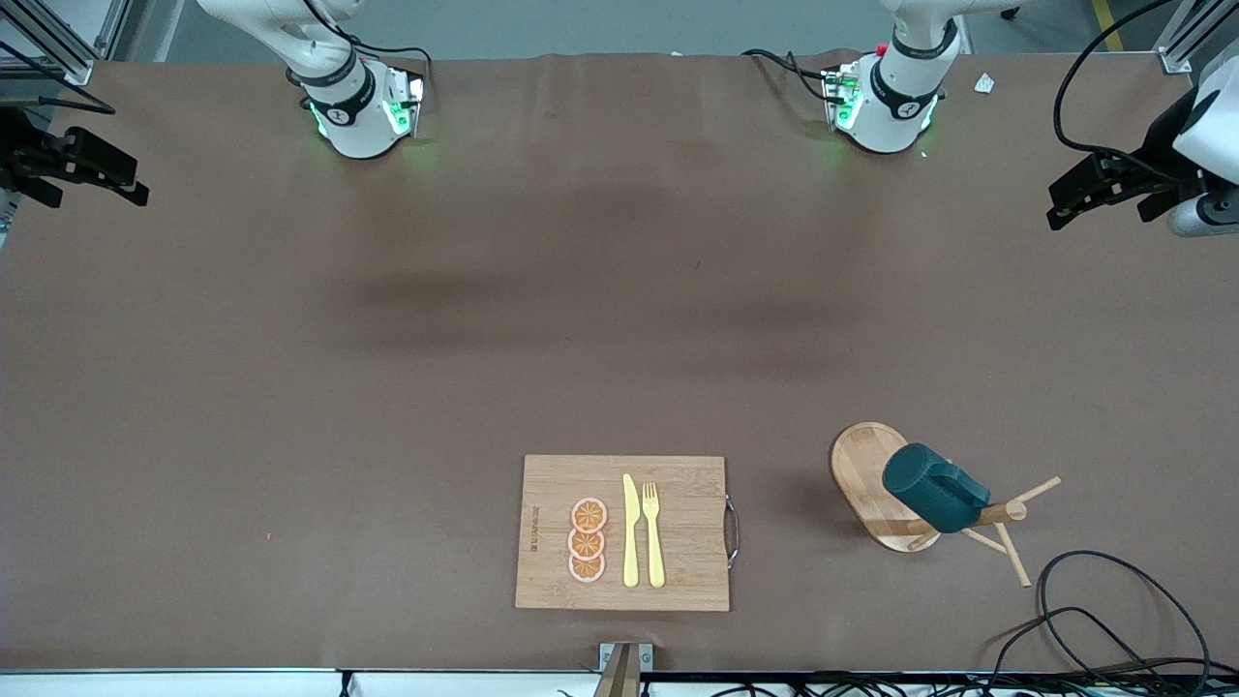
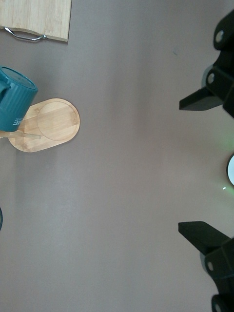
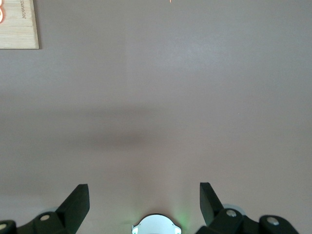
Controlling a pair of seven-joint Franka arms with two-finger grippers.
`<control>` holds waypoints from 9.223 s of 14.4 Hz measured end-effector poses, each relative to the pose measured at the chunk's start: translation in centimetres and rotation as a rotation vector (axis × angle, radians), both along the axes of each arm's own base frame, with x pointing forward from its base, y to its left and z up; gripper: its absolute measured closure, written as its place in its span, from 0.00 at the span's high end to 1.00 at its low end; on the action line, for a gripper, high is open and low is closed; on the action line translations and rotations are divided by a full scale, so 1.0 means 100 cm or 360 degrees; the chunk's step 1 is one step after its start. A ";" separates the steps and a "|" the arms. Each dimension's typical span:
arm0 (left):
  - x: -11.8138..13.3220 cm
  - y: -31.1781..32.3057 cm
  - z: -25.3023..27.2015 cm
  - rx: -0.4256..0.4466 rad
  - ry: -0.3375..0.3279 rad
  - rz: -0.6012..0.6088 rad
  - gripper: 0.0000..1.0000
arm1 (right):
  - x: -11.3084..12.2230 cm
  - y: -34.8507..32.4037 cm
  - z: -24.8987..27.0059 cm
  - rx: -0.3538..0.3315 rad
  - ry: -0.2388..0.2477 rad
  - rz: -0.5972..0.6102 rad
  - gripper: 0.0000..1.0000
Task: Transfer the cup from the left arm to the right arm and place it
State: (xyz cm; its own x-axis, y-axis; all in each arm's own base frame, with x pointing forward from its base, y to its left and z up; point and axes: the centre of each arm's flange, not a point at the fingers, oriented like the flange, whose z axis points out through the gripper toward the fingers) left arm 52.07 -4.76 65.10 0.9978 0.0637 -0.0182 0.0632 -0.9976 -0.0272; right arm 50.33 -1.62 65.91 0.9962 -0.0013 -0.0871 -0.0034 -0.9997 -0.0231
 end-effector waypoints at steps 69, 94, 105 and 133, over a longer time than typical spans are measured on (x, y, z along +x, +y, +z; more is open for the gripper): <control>0.214 -0.024 -0.273 -0.0666 0.0066 0.1703 0.97 | -0.001 -0.002 -0.001 0.0001 0.0012 -0.0007 1.00; 0.210 -0.061 -0.231 -0.0763 0.0068 0.1754 0.85 | 0.000 -0.002 -0.001 0.0001 0.0008 -0.0007 1.00; 0.161 -0.202 -0.200 -0.0630 0.0178 0.1723 0.85 | 0.000 -0.003 -0.001 0.0001 0.0007 -0.0008 1.00; -0.140 -0.572 -0.479 0.0269 -0.1576 0.0346 0.85 | 0.076 -0.039 -0.123 0.0023 0.0184 0.0001 1.00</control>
